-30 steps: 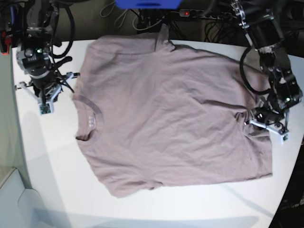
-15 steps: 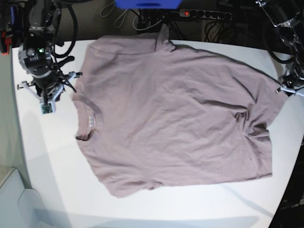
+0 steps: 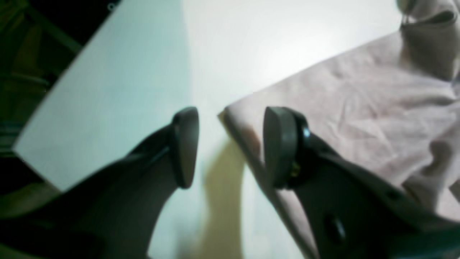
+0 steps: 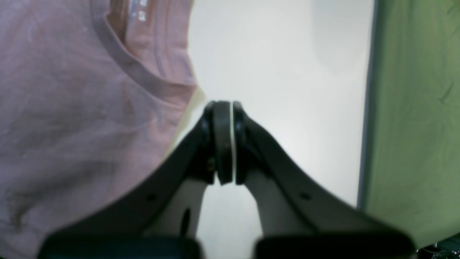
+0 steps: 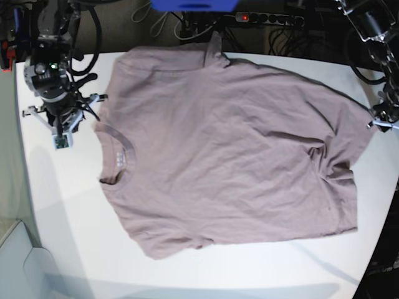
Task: Layout the t-shirt on the table in an organized manner, then fold the t-shirt properly
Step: 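Grasp the shirt side edge with the left gripper and the collar corner with the right, then pull the shirt shoulder and side apart with both grippers to straighten it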
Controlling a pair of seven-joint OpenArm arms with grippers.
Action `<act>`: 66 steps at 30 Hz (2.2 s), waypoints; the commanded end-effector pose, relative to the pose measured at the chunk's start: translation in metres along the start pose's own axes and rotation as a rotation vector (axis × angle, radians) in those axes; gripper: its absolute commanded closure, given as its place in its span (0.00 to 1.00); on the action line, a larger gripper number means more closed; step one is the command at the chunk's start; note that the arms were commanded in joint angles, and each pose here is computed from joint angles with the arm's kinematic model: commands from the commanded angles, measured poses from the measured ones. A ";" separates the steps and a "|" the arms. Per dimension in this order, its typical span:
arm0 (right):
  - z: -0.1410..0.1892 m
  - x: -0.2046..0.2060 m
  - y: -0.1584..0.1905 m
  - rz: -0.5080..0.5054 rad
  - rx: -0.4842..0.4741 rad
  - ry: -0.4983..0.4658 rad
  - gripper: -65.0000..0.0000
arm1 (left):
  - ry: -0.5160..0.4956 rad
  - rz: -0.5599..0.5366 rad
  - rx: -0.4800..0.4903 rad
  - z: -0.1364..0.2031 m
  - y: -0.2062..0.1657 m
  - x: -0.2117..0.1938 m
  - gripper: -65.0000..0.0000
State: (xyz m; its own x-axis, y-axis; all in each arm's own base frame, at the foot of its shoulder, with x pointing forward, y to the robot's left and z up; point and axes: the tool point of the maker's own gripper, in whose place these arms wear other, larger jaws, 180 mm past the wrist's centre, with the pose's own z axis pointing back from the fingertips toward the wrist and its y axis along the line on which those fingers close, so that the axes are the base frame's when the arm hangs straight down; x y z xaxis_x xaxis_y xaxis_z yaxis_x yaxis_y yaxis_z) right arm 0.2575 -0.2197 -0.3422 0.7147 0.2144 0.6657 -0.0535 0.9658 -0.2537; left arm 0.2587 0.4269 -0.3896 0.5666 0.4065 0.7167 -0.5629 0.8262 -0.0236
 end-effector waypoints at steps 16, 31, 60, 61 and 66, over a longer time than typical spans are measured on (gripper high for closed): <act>0.003 0.006 -0.005 0.008 -0.012 -0.030 1.00 | 0.010 -0.018 -0.043 -0.018 -0.024 0.008 0.56; 0.003 0.008 -0.005 0.007 -0.013 -0.033 1.00 | 0.047 -0.037 -0.024 -0.018 -0.014 -0.009 0.56; 0.025 -0.061 0.103 -0.011 0.269 0.147 0.93 | 0.173 -0.202 -0.011 -0.013 -0.019 -0.068 1.00; 0.028 -0.066 0.110 0.004 0.288 0.164 0.87 | 0.175 -0.196 -0.013 -0.013 -0.020 -0.070 1.00; 0.047 -0.092 0.140 0.015 0.371 0.222 0.55 | 0.174 -0.199 -0.019 -0.013 -0.024 -0.071 1.00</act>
State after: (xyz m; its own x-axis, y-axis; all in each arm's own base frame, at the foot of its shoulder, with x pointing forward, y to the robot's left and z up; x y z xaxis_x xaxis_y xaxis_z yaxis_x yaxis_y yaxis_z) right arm 0.1491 -0.1011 -0.4115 0.8538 0.2386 0.4627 -0.2807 0.9595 0.0231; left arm 0.2557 0.3872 -0.4359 0.7076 0.2757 0.6506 -0.4244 0.9020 0.0792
